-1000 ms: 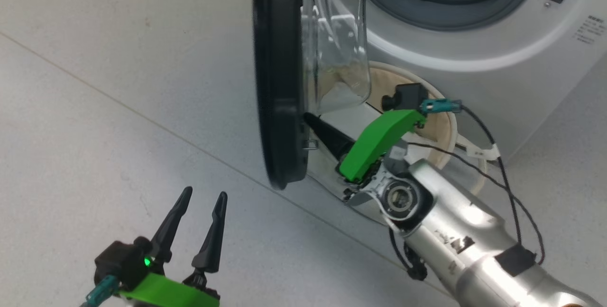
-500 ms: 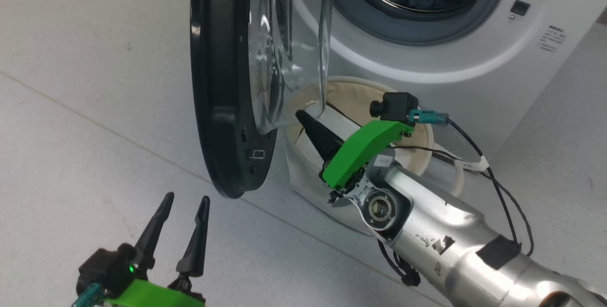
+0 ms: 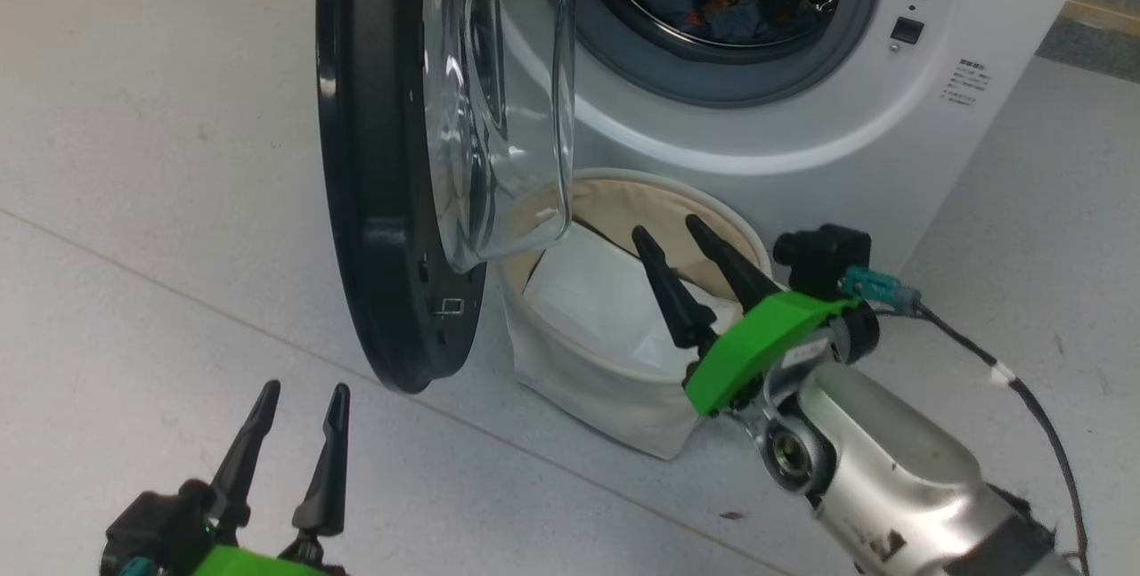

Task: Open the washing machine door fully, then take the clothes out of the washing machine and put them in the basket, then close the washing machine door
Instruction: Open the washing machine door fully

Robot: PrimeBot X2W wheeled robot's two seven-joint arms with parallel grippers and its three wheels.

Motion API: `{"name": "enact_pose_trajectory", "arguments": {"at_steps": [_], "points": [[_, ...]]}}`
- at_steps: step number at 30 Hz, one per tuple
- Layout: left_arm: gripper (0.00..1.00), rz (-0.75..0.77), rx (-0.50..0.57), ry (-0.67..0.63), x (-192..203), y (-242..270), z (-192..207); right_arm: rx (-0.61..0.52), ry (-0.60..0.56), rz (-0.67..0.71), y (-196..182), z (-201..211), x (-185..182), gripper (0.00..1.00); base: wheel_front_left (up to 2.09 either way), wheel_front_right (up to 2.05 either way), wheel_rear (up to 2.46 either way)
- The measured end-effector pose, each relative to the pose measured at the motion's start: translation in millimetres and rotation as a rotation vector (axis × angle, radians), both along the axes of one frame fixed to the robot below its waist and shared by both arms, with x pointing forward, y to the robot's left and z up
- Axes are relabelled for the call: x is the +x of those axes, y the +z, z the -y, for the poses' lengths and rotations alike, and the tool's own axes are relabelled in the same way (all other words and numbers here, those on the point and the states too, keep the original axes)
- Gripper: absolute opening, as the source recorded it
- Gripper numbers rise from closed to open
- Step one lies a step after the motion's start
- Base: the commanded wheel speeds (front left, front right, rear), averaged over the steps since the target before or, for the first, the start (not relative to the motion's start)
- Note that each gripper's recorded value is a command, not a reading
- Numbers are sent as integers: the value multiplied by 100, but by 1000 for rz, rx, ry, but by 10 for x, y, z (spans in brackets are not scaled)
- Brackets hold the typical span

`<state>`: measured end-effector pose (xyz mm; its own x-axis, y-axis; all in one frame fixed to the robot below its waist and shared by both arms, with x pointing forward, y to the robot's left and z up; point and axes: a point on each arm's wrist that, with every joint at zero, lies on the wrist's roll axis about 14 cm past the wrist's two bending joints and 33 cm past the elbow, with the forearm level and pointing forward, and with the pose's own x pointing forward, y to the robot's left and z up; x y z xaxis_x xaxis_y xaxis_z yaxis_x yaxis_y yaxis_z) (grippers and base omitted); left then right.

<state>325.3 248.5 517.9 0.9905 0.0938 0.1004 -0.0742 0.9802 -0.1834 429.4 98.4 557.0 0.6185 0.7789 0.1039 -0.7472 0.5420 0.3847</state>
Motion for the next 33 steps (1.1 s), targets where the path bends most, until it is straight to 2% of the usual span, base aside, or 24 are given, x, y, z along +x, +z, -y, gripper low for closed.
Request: {"name": "enact_pose_trajectory", "arguments": {"at_steps": [3, 7, 14, 30, 31, 32, 33], "points": [[100, -2, 5, 2, -31, -10, -3, -58, -38, 85, -88, 156, -97, 100, 0, 0, 0], [100, 1, 13, 6, -41, 2, -27, -119, -68, 126, -333, 312, -395, 100, 0, 0, 0], [100, 10, 24, 4, -23, 37, -50, -132, -136, 139, -354, 490, -744, 100, 0, 0, 0], [100, 13, 25, -19, -15, 39, 6, -145, -205, 155, -168, 686, -893, 100, 0, 0, 0], [76, 12, 25, -20, -15, 34, 9, -146, -208, 152, -173, 696, -898, 100, 0, 0, 0], [0, 10, 25, -21, -14, 30, 13, -149, -210, 149, -179, 705, -897, 100, 0, 0, 0], [0, 9, 25, -24, -12, 26, 19, -150, -213, 148, -175, 714, -892, 100, 0, 0, 0]]}}
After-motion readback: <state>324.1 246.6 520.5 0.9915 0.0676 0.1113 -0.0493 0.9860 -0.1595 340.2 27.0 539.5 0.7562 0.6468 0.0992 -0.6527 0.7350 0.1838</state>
